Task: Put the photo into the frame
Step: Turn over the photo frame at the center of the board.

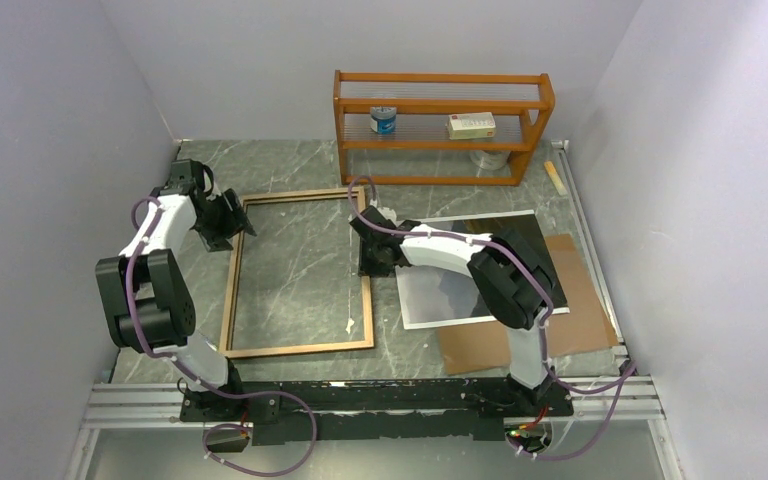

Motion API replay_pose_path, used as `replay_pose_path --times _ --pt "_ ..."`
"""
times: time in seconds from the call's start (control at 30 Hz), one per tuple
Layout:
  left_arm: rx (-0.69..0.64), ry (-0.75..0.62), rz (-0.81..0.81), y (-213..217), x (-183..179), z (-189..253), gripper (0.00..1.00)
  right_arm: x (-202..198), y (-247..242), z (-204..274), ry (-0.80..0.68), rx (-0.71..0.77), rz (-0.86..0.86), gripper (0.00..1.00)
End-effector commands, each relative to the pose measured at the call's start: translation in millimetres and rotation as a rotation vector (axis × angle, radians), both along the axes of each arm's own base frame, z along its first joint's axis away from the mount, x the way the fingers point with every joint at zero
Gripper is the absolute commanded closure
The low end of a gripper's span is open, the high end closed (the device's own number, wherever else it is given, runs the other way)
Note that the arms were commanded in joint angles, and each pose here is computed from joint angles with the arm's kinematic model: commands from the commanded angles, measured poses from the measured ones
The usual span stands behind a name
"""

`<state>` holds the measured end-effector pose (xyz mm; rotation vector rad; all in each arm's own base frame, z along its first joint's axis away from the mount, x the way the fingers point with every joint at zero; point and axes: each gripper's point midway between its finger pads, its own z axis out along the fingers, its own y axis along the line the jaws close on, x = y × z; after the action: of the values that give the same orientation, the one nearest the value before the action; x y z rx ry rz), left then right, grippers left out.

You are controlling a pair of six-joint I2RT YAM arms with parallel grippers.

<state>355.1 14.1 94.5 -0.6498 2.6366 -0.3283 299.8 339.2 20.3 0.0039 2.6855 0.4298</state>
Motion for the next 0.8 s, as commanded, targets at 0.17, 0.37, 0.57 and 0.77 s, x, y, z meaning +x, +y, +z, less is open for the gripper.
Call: replay_pose_path --times 0.17,0.37,0.57,0.77 --pt "-0.155 -0.114 -0.042 -31.0 2.2 30.2 0.31 17.5 9.1 9.4 -0.028 0.036 -0.078 0.59" --pt "-0.235 -0.149 -0.092 -46.6 1.8 47.6 0.31 18.1 -10.1 59.0 -0.107 0.072 -0.061 0.26" --pt "-0.352 -0.26 -0.115 -70.2 -0.7 83.3 0.28 5.3 -92.1 94.3 -0.154 -0.015 -0.198 0.25" --pt "-0.481 -0.299 -0.34 -153.1 -32.2 107.0 0.26 -40.1 -203.3 98.1 -0.096 -0.155 -0.406 0.25"
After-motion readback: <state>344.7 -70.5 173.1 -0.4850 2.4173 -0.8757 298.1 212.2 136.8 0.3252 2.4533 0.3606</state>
